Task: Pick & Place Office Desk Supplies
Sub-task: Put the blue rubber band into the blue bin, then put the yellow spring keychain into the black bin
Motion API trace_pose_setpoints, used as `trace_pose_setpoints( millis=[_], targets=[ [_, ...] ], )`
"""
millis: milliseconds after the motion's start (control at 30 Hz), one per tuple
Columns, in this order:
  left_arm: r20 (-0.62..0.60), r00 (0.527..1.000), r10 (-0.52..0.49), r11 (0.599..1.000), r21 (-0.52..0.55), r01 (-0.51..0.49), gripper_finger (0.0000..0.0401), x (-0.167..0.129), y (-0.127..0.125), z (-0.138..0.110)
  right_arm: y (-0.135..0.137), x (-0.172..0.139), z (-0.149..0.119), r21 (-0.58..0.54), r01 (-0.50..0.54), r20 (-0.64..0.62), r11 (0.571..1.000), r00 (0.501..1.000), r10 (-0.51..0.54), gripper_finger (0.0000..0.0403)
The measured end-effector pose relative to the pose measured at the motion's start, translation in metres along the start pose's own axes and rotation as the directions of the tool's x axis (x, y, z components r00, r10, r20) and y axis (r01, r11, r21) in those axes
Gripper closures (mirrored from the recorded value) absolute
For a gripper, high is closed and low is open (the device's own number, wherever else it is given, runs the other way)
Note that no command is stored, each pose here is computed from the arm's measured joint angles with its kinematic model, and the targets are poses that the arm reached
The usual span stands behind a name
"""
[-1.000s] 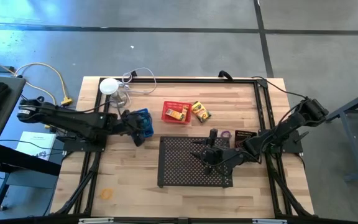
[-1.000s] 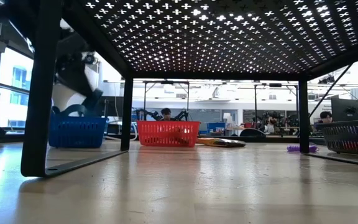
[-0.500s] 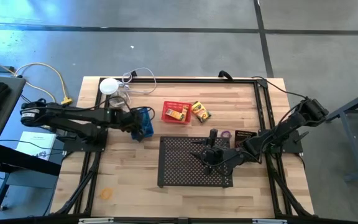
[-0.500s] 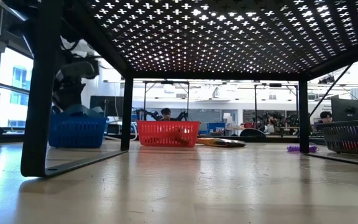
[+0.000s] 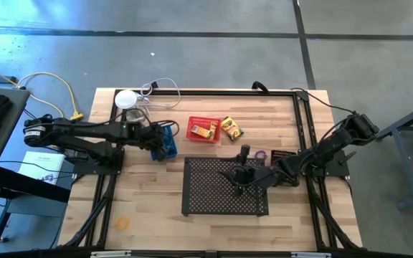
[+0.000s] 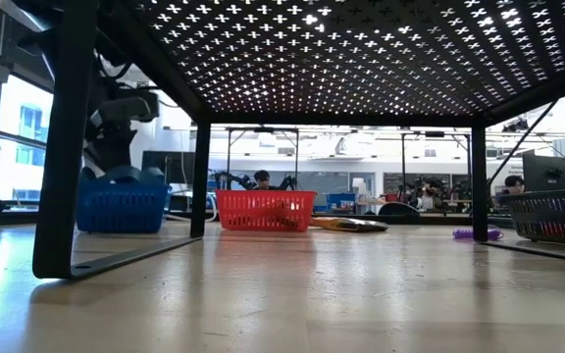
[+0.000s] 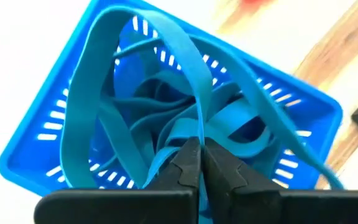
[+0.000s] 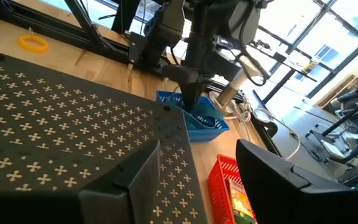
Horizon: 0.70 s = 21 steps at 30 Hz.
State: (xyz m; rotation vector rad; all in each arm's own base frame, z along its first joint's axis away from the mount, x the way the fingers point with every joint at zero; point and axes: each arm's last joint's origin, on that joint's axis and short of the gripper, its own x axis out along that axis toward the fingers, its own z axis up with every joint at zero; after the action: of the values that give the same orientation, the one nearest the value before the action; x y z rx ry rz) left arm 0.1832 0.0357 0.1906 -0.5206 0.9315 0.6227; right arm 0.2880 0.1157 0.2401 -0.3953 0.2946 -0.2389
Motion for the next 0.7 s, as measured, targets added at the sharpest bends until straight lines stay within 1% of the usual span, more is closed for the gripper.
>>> trace_pose_setpoints(
  millis=[133, 300, 367, 567, 633, 700],
  targets=[
    [-0.002, 1.0, 0.012, 1.0, 0.001, -0.012, 0.0386, -0.005, -0.001, 0.004, -0.001, 0.002, -0.001, 0.018, -0.035, -0.001, 0.999, 0.999, 0.035, 0.0204],
    [-0.073, 0.993, 0.095, 0.995, 0.026, -0.093, 0.036, -0.015, 0.002, 0.004, -0.001, 0.003, -0.003, 0.007, -0.048, -0.017, 0.999, 0.999, 0.049, 0.0204],
    [-0.066, 0.994, 0.087, 0.996, 0.026, -0.085, 0.0349, -0.016, 0.001, 0.005, -0.001, 0.003, -0.003, 0.007, -0.049, -0.017, 0.999, 0.999, 0.049, 0.0204],
    [-0.015, 1.0, -0.011, 0.999, 0.04, 0.012, 0.0327, -0.017, -0.012, 0.008, -0.001, 0.003, -0.003, 0.008, -0.048, -0.016, 0.999, 0.999, 0.048, 0.0204],
    [-0.011, 1.0, -0.018, 0.998, 0.052, 0.019, 0.0325, -0.017, -0.015, 0.006, -0.001, 0.002, -0.003, 0.007, -0.048, -0.017, 0.999, 0.999, 0.049, 0.0204],
    [0.005, 1.0, 0.0, 0.998, 0.062, 0.0, 0.0324, -0.018, -0.016, 0.006, -0.001, 0.002, -0.003, 0.007, -0.049, -0.016, 0.999, 0.999, 0.049, 0.0204]
  ],
)
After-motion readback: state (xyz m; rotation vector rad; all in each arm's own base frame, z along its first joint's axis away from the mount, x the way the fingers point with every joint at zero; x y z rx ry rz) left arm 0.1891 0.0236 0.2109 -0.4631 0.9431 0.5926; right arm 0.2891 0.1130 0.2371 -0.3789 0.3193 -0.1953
